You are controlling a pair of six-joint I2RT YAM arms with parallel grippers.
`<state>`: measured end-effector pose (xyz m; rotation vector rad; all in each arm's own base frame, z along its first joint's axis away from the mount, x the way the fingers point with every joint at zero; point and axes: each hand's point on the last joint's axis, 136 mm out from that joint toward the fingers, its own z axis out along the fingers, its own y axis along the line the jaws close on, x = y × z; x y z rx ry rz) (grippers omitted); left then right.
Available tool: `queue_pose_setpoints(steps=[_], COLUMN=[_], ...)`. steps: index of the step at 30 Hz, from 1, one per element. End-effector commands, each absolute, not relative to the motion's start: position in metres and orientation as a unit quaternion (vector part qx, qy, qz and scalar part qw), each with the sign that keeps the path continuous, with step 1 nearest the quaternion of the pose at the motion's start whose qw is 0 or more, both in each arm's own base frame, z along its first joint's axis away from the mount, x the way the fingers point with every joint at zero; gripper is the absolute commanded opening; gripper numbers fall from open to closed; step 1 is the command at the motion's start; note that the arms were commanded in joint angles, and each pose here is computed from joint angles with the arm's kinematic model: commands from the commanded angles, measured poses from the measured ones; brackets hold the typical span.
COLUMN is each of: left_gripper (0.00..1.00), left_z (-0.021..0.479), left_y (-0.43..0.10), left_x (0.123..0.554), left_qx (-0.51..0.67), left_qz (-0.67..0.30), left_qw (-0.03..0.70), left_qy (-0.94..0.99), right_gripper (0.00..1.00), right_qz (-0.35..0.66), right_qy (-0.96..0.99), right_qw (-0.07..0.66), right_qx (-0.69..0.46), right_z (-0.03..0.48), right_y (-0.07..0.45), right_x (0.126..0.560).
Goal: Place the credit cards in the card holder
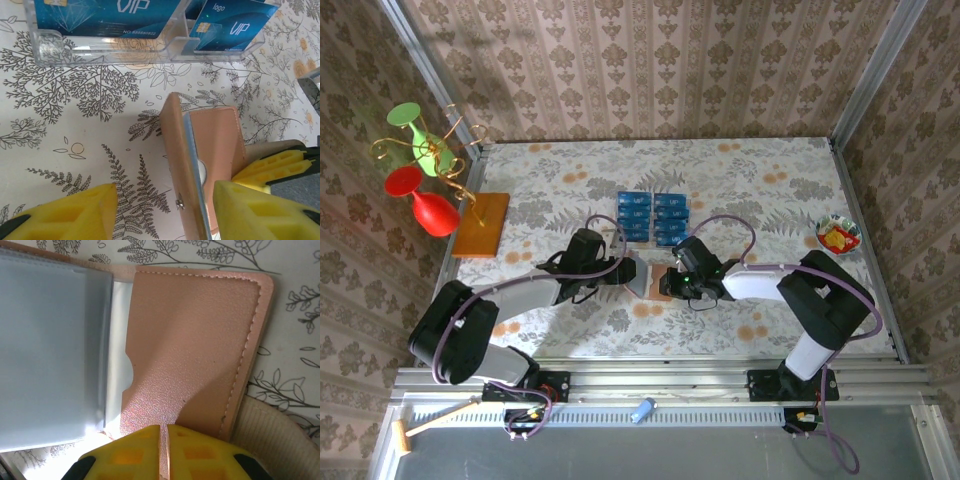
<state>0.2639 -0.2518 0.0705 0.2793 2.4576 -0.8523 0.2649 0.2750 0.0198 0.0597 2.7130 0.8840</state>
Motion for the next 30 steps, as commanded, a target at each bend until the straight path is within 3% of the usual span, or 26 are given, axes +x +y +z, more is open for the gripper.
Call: queue_pose_setpoints(steps=[1,6,11,17,25,30], left_gripper=[0.53,0.42,0.38,0.28,0.22,0.11], left_z=[0.086,0.085,0.086,0.085,0.079,0.08], left_y=[-0.253,-0.253,-0.251,-0.252,-0.252,-0.252], left_x=[0.271,0.279,0.285,0.286,0.285,0.284], left_qx=[0.11,0.083,0.058,0.06,0.062,0.063], left_qz=[-0.32,-0.354,-0.378,-0.38,-0.378,-0.379], left_qw=[0.276,0.272,0.275,0.272,0.264,0.266], left_qy=[0.9,0.891,0.882,0.882,0.885,0.884], right_gripper=[0.13,0.13,0.13,0.13,0.13,0.13], right_qz=[0.286,0.282,0.278,0.276,0.275,0.276], right_qy=[0.947,0.949,0.95,0.951,0.951,0.951], right_qw=[0.141,0.139,0.136,0.136,0.135,0.133], right_qx=[0.037,0.038,0.039,0.039,0.039,0.036], right_z=[0.003,-0.001,-0.006,-0.007,-0.008,-0.009], right_y=[0.266,0.265,0.263,0.262,0.262,0.263], right_x=[0.262,0.261,0.26,0.26,0.26,0.26])
